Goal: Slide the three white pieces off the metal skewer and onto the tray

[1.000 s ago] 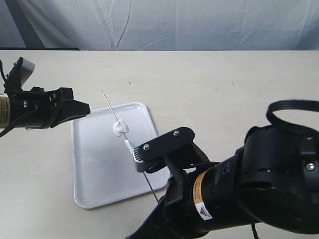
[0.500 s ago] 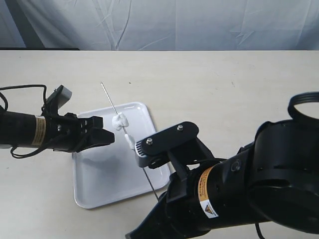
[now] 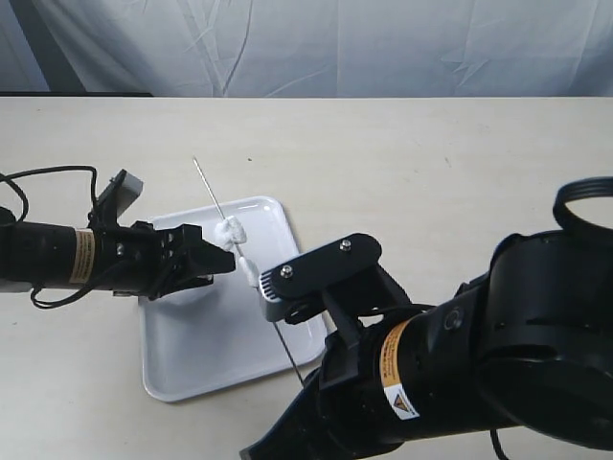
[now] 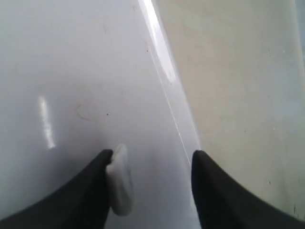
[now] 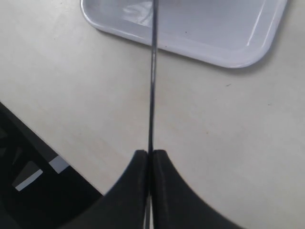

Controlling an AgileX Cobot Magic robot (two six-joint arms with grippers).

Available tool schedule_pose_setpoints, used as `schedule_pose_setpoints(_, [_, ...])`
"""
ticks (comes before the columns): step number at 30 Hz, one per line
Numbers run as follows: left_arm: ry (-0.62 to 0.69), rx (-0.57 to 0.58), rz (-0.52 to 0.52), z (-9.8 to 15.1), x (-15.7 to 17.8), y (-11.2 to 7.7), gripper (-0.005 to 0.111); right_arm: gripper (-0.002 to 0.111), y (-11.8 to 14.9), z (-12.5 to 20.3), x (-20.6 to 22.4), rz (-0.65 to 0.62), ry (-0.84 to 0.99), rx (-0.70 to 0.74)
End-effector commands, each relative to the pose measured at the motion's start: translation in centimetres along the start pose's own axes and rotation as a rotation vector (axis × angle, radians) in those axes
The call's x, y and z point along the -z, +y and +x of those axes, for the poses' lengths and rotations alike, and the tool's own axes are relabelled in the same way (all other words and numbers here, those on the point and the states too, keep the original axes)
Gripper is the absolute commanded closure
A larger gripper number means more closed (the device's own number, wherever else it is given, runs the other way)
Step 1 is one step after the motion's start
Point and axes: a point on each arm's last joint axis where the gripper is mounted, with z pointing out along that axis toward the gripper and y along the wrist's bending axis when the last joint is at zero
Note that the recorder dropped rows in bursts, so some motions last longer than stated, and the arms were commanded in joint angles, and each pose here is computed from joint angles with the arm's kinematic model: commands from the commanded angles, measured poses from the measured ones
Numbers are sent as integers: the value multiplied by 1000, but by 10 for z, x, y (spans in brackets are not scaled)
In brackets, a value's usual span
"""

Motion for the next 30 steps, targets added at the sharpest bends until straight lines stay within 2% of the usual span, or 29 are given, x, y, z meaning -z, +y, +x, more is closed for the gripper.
schedule_pose_setpoints(1, [2,1,-21,1,-1,2,48,109,1,-1,2,-7,-18,12])
schedule_pose_setpoints(5, [37,-35,-84,4,-1,8,47,109,1,-1,2,-7,-18,12])
schedule_pose_setpoints(8, [41,-43,-55,4,-1,5,47,109,1,-1,2,-8,-20,12])
schedule_pose_setpoints(11, [46,-94,-97,4,0,8,47,109,2,-2,2,-14,-28,12])
schedule_pose_setpoints(14, [50,-149,-95,4,2,7,47,109,1,-2,2,-13,-28,13])
schedule_pose_setpoints(17, [30,-143,-74,2,3,3,47,109,1,-2,2,-13,-31,17])
schedule_pose_setpoints(20, [-46,-106,-41,-8,10,-2,47,109,1,-2,2,-13,-31,17])
schedule_pose_setpoints(25, [-208,-58,88,-29,38,-16,47,109,1,-2,2,-13,-32,17])
schedule_pose_setpoints(30, [-248,-27,305,-36,59,-33,47,109,3,-5,2,-32,-60,17])
